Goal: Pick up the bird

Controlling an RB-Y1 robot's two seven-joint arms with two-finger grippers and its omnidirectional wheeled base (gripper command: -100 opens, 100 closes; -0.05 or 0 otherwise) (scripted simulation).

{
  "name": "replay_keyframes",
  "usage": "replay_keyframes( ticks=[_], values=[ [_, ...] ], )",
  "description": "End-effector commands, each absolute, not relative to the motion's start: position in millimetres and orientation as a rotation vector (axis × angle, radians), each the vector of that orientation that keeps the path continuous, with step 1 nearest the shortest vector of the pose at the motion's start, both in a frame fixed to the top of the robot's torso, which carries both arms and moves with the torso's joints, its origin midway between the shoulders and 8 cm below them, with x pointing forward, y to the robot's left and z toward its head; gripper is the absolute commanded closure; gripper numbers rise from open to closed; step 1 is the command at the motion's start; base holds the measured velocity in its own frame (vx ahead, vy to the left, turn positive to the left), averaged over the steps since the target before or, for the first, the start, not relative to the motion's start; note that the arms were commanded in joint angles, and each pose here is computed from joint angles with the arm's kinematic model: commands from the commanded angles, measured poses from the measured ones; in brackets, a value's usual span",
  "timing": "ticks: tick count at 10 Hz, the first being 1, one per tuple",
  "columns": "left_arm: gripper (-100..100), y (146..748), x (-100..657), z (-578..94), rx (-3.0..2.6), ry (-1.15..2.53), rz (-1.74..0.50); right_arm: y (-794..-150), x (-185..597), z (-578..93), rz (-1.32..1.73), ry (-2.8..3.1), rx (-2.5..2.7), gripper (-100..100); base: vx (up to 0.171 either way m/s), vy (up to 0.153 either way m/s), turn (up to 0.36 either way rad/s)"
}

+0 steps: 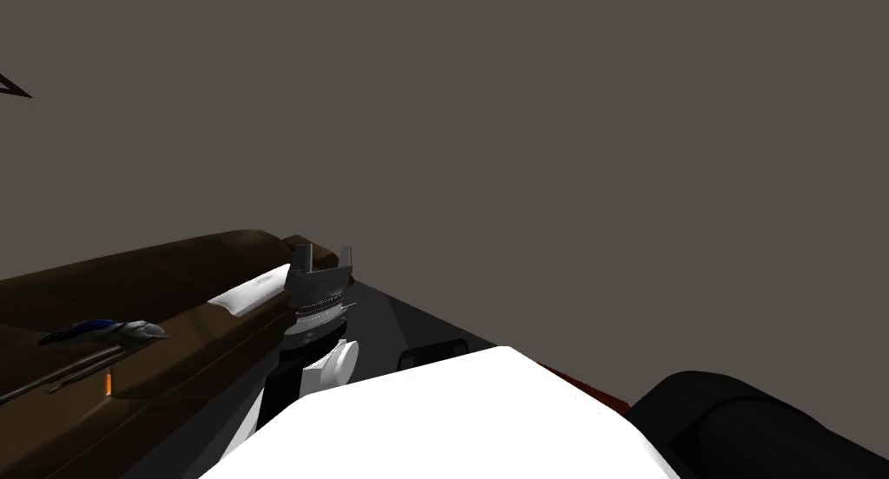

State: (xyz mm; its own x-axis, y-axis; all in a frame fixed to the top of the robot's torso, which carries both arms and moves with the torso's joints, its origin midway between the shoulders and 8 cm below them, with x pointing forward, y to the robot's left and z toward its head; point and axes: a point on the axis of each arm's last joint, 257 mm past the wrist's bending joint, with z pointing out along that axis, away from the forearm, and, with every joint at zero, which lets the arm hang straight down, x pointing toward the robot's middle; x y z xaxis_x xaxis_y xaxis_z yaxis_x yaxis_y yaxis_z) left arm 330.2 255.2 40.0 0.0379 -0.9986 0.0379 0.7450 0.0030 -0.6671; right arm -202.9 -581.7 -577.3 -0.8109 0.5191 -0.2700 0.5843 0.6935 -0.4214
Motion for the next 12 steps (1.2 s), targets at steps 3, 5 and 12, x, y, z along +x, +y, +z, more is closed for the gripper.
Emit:
replay_keyframes(
  ticks=[3,5,12],
  values=[
    [0,255.2,330.2,40.0,-0.608,0.530,-1.472,-579.6,-184.0,-586.9,-0.761,2.770,0.911,-100,-0.051,-0.029,0.013],
    [0,255.2,330.2,40.0,-0.608,0.530,-1.472,-578.7,-176.3,-590.6,-0.762,2.770,0.912,-100,-0.071,-0.027,0.007],
    [0,255.2,330.2,40.0,-0.608,0.530,-1.472,-578.0,-165.8,-595.2,-0.766,2.771,0.913,100,-0.020,-0.009,0.003]
  ],
)
